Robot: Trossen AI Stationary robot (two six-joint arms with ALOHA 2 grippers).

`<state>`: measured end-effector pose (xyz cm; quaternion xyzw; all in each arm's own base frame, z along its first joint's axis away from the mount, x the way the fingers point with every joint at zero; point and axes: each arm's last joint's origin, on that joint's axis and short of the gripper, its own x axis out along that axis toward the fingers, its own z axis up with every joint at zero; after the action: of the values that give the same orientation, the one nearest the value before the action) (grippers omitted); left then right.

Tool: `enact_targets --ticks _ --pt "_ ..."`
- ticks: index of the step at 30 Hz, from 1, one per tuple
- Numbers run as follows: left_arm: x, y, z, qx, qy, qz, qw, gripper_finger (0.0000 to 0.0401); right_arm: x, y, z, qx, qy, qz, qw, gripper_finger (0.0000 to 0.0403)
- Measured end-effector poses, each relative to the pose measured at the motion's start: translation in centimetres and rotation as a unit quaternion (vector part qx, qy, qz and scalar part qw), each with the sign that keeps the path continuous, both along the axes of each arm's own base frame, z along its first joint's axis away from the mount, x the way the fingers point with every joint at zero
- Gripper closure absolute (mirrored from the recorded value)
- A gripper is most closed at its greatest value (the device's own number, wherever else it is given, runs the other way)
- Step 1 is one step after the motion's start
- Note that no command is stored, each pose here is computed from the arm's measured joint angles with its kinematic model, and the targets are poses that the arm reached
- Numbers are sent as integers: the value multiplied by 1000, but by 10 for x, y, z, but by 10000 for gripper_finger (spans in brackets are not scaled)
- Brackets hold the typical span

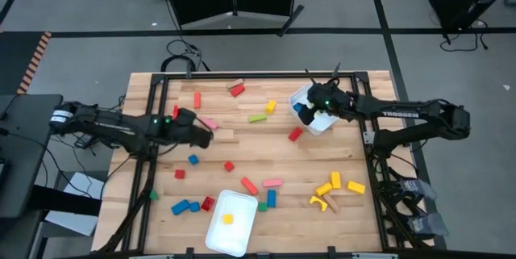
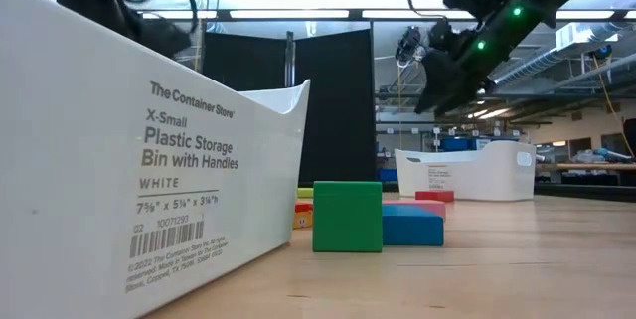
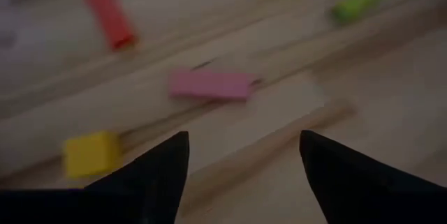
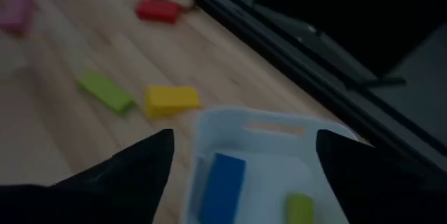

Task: Sort blocks by size
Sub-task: Put the small yellow block into the bottom white bin

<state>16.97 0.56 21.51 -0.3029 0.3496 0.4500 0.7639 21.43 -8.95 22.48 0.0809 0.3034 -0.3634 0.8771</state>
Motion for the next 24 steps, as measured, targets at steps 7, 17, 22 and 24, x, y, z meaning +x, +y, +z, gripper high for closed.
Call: enact_targets --ticks 7,17,22,24 --pt "-6 32 -14 -37 99 58 993 77 11 17 6 -11 -34 47 998 53" --pt "-10 58 -29 -62 156 79 983 37 19 36 9 -9 -62 84 995 94" --pt "-10 64 -39 -72 189 84 976 38 20 42 10 -10 -66 93 993 100" --pt "-10 65 -41 -76 199 76 974 41 21 43 10 -11 -67 96 993 101"
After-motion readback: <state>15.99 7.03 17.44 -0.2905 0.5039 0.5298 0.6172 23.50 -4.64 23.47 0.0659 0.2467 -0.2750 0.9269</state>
